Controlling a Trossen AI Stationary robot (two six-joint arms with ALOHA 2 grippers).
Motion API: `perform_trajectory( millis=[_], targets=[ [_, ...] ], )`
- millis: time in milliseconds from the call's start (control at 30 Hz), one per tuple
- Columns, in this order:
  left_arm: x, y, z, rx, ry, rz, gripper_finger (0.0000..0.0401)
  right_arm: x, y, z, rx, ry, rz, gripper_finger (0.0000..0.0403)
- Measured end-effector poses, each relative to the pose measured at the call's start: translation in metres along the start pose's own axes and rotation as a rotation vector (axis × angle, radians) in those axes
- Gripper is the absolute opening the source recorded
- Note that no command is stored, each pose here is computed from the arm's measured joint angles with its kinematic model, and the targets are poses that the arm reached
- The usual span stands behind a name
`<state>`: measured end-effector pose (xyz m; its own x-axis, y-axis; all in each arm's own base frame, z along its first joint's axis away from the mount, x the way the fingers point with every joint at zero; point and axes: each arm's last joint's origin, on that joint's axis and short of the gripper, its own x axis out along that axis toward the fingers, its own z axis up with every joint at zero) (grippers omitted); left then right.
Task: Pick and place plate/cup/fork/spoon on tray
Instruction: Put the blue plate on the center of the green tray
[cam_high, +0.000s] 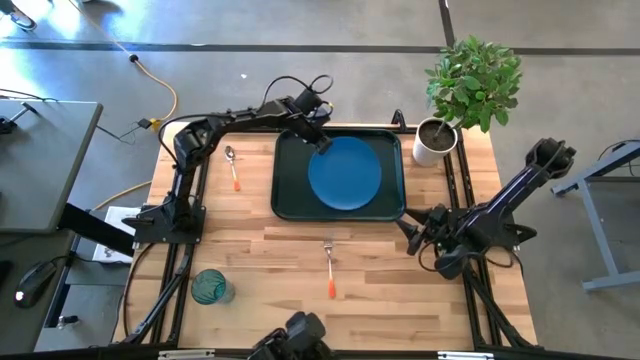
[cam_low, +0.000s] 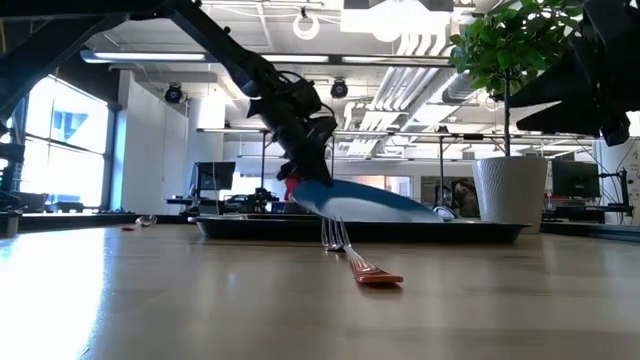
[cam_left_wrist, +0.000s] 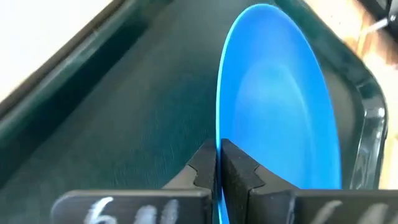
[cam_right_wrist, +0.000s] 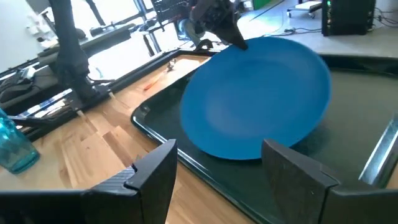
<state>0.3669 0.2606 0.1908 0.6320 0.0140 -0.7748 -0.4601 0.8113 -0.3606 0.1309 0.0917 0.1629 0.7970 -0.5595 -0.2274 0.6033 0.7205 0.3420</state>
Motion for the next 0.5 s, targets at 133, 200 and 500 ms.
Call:
perform_trajectory(
  millis=[133, 200, 500],
  targets=[
    [0.004, 0.002, -0.007, 0.015, 0.022, 0.004, 0.0005, 0.005, 0.000, -0.009, 0.009, 0.002, -0.033, 0.0226],
    [0.004, 0.002, -0.008, 0.031, 0.029, 0.036, 0.0010, 0.008, 0.000, -0.014, 0.016, 0.005, -0.045, 0.0226],
    [0.006, 0.002, -0.008, 0.087, 0.026, 0.181, 0.0085, 0.020, 0.007, -0.030, 0.060, -0.005, -0.071, 0.0226]
  ],
)
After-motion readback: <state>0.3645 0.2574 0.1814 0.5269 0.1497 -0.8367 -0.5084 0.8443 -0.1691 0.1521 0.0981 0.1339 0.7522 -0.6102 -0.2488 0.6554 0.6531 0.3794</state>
